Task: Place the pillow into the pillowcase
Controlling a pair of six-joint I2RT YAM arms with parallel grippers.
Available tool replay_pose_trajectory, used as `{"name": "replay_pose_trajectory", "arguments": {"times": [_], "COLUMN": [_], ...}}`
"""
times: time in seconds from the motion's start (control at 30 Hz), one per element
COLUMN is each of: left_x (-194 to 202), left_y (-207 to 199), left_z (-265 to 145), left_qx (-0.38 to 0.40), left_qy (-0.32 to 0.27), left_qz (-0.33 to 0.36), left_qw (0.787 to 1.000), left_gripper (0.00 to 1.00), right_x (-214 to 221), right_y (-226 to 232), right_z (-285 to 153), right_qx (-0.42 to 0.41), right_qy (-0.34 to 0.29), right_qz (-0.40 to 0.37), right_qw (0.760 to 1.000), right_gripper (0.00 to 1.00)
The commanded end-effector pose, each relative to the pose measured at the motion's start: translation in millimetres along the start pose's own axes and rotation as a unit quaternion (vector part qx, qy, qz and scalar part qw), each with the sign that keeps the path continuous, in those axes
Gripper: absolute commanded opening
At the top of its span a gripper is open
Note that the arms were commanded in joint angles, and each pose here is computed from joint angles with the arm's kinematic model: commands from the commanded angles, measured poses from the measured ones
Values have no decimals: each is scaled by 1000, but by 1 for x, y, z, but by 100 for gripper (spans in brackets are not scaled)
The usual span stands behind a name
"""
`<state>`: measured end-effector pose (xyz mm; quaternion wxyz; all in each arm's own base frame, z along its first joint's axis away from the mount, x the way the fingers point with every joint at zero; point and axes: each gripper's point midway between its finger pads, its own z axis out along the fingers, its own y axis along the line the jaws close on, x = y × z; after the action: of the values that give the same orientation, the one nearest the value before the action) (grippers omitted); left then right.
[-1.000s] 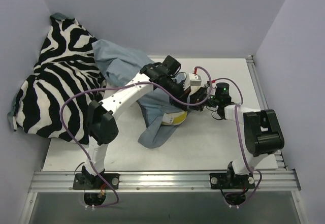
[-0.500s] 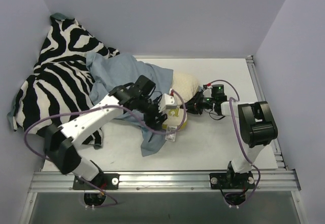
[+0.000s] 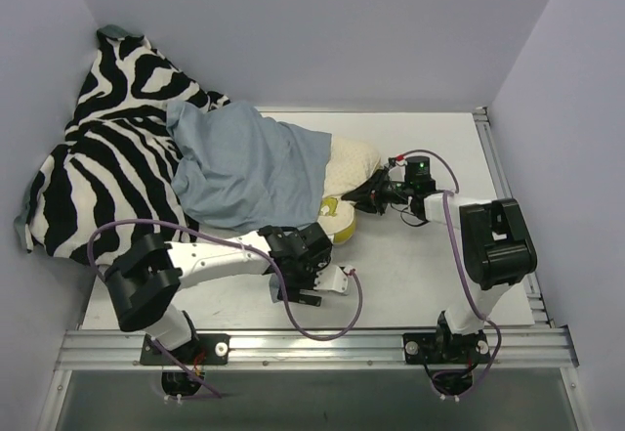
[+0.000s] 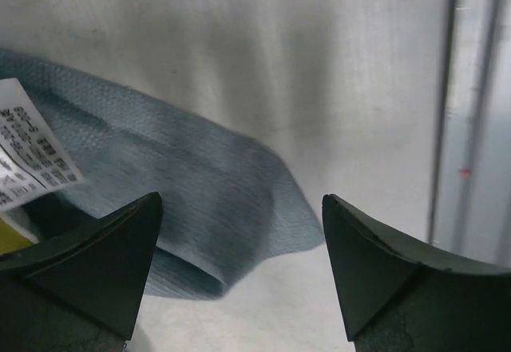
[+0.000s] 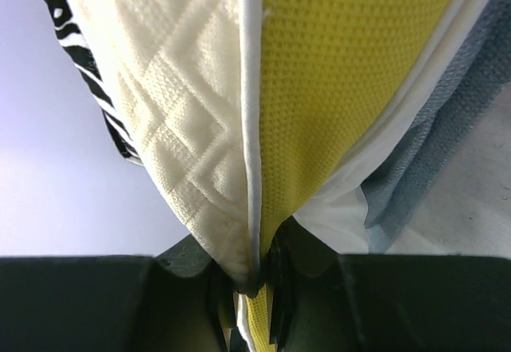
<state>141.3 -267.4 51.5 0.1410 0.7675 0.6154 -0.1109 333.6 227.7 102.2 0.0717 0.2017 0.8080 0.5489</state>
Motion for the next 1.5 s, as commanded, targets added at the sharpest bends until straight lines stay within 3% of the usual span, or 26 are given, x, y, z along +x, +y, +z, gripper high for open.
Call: {"name": "replay_pose_trajectory", "arguments": {"times": [0.0, 0.13, 0.23, 0.27, 0.3, 0.4, 0.43, 0.5, 0.67, 0.73, 0.8, 0.93, 0.97, 1.03, 1.1, 1.17, 1.3, 1.47], "left_x": [-8, 11, -3, -26, -55, -134, -164, -210, -253, -252, -247, -231, -222, -216, -209, -208, -187, -104], "left_y": [53, 60, 45, 46, 30, 15, -9, -19, -52, -53, -54, -60, -64, -59, -43, -30, 27, 84], "left_z": [3, 25, 34, 28, 24, -12, -26, -60, -96, -97, -97, -100, -96, -106, -123, -141, -174, -145], "left_qx": [-109, -109, -46, -37, -2, 18, 51, 61, 95, 93, 91, 86, 93, 72, 52, 51, -10, -98], "left_qy": [28, 83, 60, 24, -34, -143, -192, -259, -336, -340, -340, -335, -327, -325, -335, -358, -382, -278], "left_qz": [28, 52, 78, 88, 101, 147, 172, 189, 234, 238, 240, 233, 215, 191, 134, 65, -76, -137], "left_qw": [993, 989, 994, 995, 994, 979, 965, 945, 907, 905, 905, 909, 915, 923, 931, 930, 921, 946], "left_gripper": [90, 85, 32, 4, 0, 0, 0, 0, 0, 0, 0, 1, 22, 54, 69, 72, 76, 78], "right_x": [6, 11, 15, 15, 15, 15, 16, 20, 37, 38, 41, 42, 45, 57, 70, 84, 85, 68], "right_y": [47, 44, 46, 51, 50, 62, 66, 75, 44, 1, -54, -99, -98, -94, -82, -83, -52, -48], "right_z": [-9, -10, -5, -2, 3, 15, 18, 31, 61, 72, 75, 70, 66, 53, 37, 20, -15, -62], "right_qx": [-52, -47, -51, -60, -61, -82, -87, -98, -56, -5, 74, 137, 137, 148, 138, 150, 124, 149], "right_qy": [8, 16, 26, 26, 29, 40, 44, 55, 84, 83, 96, 113, 126, 148, 166, 185, 177, 133], "right_qz": [-40, -37, -38, -37, -28, -17, -17, -20, -16, -53, -37, -33, -45, -49, -96, -95, -133, -162], "right_qw": [998, 998, 998, 997, 997, 996, 995, 993, 995, 995, 992, 983, 982, 977, 972, 967, 967, 966], "right_gripper": [0, 0, 0, 0, 0, 0, 0, 0, 0, 0, 0, 0, 2, 15, 22, 37, 53, 61]}}
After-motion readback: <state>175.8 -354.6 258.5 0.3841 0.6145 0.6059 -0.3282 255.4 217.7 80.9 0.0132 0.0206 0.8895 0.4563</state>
